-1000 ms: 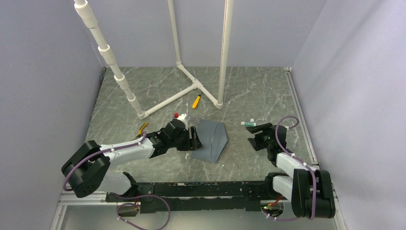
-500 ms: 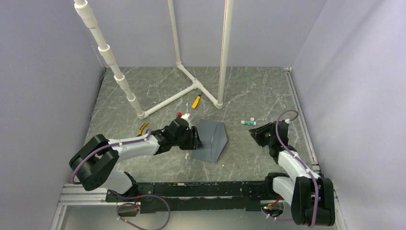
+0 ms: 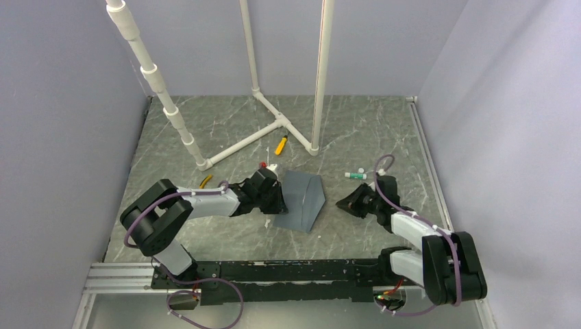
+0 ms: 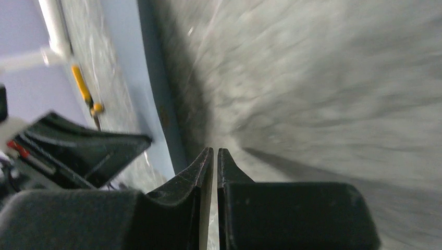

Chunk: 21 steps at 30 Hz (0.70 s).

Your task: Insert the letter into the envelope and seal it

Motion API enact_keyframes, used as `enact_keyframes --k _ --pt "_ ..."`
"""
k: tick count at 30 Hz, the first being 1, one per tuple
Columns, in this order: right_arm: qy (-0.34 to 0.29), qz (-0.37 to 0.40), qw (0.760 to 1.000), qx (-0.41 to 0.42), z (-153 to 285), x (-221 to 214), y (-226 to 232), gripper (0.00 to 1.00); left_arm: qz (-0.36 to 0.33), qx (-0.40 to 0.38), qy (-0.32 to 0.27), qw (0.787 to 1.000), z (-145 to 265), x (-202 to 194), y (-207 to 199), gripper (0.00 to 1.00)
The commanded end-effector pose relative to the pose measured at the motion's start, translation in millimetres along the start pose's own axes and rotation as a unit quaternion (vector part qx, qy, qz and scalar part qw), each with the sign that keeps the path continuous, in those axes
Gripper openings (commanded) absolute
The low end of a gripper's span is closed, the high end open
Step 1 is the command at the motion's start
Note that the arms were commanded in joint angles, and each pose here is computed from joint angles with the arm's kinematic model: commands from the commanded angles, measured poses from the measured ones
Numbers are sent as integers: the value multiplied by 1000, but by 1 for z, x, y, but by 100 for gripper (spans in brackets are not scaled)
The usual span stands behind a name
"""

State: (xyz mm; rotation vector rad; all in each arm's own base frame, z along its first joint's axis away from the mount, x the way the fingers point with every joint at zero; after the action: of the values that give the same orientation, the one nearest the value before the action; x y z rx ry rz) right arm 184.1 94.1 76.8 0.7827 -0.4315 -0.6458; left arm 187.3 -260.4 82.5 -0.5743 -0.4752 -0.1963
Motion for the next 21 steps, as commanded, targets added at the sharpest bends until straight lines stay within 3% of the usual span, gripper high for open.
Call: enact_keyframes --k 1,14,21 --pt "27 51 997 50 -8 -13 20 11 -6 14 1 1000 -3 0 1 12" --pt "90 118 978 146 -31 -32 60 11 -3 22 11 1000 -5 -6 4 9" --pt "86 159 975 129 -48 -41 76 12 -5 20 12 1000 -6 -5 3 3"
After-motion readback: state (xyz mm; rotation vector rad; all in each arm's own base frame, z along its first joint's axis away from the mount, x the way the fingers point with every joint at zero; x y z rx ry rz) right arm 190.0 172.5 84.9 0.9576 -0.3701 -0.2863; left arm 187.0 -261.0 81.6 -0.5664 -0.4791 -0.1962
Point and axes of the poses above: each gripper's point midway between its finger pads, its own z axis back along the fingers, its own y axis along the line the jaws close on, x = y × z, the point moved 8 cm from there along z, back along the fingers, and after that the axes turned 7 degrees about -z, right-handed, at the moved point
